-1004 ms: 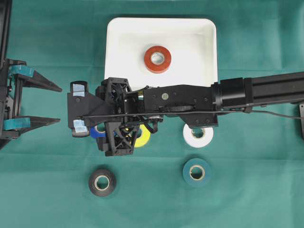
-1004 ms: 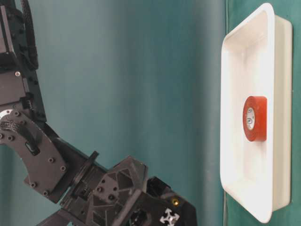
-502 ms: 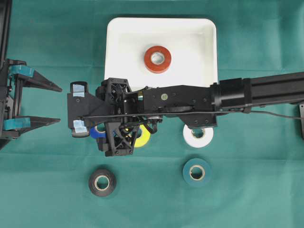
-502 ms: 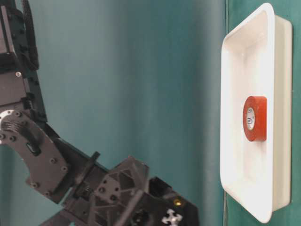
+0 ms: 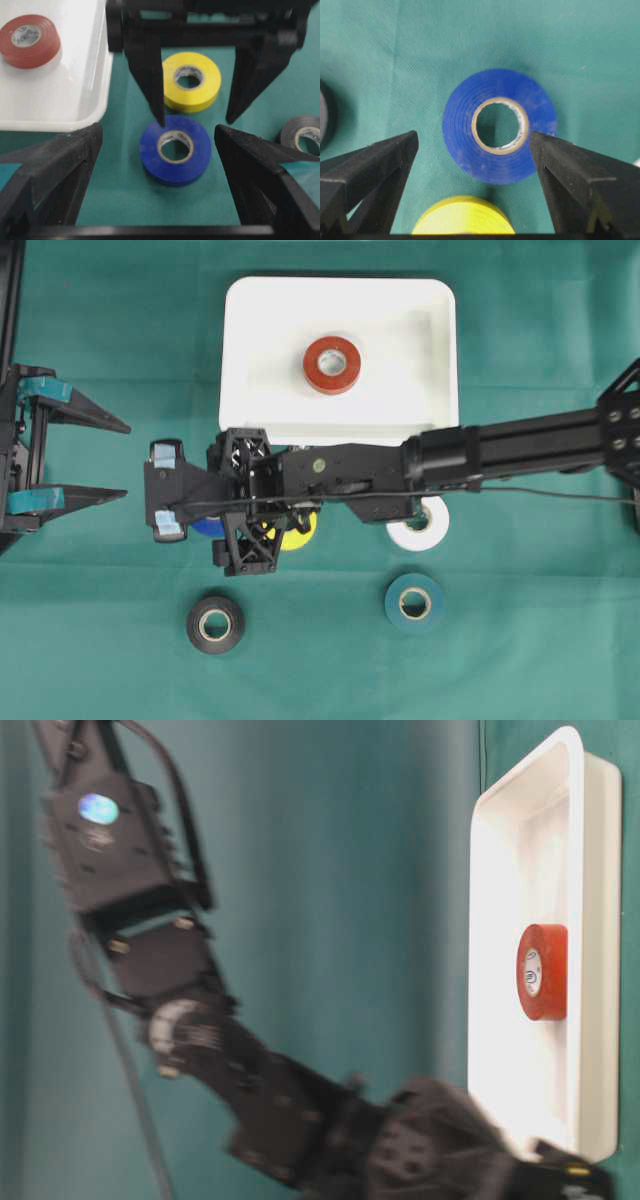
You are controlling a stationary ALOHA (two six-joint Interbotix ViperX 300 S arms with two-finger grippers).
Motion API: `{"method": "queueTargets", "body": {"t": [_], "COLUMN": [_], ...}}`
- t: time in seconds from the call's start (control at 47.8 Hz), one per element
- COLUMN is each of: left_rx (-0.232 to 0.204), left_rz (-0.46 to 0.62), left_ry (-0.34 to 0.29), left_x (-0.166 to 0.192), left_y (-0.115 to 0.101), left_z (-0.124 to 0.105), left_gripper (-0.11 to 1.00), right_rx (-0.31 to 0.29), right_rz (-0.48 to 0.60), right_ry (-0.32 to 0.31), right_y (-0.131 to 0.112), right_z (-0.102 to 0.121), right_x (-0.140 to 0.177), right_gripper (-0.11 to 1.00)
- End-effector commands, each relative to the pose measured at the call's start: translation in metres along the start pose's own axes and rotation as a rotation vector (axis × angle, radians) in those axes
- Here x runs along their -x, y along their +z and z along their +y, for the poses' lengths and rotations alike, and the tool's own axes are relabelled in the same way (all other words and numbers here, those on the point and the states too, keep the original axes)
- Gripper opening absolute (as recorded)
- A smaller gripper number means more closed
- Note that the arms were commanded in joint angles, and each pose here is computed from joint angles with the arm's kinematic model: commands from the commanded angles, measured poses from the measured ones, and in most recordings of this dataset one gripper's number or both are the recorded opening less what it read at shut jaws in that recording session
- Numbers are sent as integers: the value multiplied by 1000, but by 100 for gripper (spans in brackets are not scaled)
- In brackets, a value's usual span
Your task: Pick up the tape from a random location and place it into the white case.
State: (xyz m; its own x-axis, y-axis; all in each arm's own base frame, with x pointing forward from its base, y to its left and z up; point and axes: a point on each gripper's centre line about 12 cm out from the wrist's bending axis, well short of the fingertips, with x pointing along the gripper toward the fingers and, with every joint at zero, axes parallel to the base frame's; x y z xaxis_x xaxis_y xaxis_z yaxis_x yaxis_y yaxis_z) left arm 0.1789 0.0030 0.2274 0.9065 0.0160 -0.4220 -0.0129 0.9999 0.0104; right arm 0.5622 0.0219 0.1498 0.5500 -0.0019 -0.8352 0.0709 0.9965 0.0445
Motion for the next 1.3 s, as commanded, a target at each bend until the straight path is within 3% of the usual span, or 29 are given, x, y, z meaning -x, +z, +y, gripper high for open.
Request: {"method": "queueTargets", "body": {"t": [0.0, 0.481, 0.962, 1.066, 1.192, 1.276], "left_rx": [1, 1, 1, 1, 1, 1], "left_rz": [-5, -2, 0, 0, 0, 0], "left_ry": [0, 0, 0, 0, 0, 0], "left_x": [-1, -1, -1, -1, -1, -1], "left_y": [4, 3, 2, 2, 2, 2], "left_z": [0, 0, 0, 0, 0, 0], "left_gripper": [97, 97, 97, 97, 97, 97], "right_rx": [-11, -37, -35, -35, -35, -34], "right_rz": [-42, -29, -20, -24, -37, -45], "right_ry": [11, 15, 15, 17, 20, 20], "right_y": [10, -9, -12, -12, -10, -9], "right_z": [3, 4, 5, 6, 6, 6], "right_x": [3, -39, -44, -44, -44, -44], "right_gripper": [92, 91, 87, 79, 55, 53]}}
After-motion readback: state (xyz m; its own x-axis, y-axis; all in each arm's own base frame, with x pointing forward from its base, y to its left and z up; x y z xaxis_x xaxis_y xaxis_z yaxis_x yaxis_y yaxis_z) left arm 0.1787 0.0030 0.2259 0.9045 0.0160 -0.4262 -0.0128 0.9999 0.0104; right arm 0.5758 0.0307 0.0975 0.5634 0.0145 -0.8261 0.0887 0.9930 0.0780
